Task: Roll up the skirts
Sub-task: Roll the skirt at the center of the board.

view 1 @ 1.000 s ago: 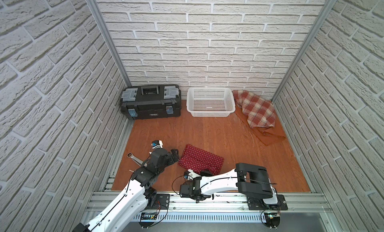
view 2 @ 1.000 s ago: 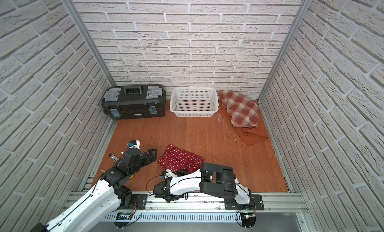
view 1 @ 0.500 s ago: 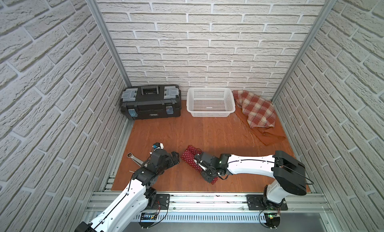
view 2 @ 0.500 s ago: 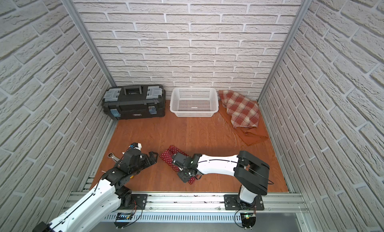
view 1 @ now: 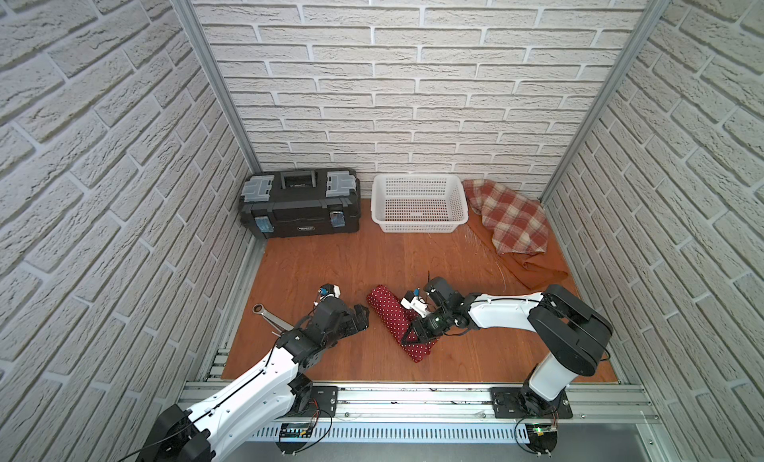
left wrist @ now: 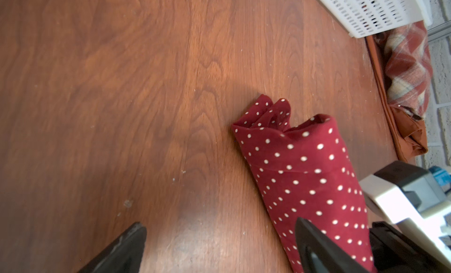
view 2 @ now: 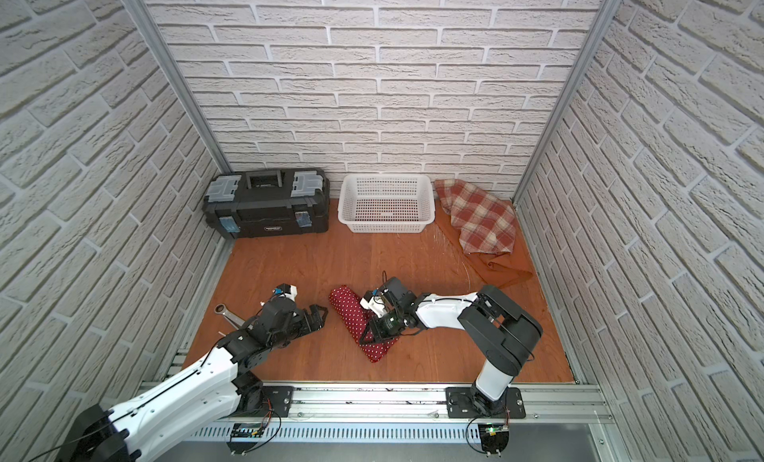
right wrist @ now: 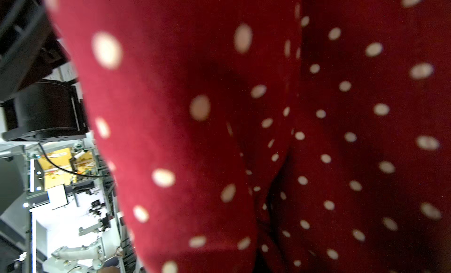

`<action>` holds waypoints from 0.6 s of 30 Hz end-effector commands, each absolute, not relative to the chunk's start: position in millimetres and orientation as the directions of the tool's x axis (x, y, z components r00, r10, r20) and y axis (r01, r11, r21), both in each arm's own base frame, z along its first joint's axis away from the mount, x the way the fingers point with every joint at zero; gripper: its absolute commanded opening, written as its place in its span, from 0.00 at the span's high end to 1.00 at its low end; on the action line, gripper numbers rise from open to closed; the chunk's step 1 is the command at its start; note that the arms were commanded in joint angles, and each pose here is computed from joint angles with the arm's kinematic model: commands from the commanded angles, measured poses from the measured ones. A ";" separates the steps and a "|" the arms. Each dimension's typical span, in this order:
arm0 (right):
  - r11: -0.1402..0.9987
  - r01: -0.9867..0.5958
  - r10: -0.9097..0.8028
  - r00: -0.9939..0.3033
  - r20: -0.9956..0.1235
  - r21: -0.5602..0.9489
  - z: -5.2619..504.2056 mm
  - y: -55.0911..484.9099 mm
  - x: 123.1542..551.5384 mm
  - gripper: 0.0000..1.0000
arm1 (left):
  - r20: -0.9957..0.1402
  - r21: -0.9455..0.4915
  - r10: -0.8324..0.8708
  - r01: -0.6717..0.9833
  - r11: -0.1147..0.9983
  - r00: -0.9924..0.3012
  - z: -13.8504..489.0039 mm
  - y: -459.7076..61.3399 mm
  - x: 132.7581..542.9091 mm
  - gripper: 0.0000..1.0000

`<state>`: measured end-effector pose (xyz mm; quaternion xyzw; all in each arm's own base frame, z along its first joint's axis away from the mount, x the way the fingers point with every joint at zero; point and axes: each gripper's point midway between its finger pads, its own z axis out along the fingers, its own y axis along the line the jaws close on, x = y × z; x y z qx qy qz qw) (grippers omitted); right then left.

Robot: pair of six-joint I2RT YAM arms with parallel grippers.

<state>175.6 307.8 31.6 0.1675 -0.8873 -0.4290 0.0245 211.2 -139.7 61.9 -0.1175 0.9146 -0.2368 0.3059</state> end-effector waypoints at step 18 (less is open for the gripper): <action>0.618 0.004 -0.148 -0.981 0.121 0.786 -14.8 275.2 203.5 0.80 | -0.523 -0.589 -0.358 0.025 0.807 -0.774 55.9 -218.9 238.7 0.02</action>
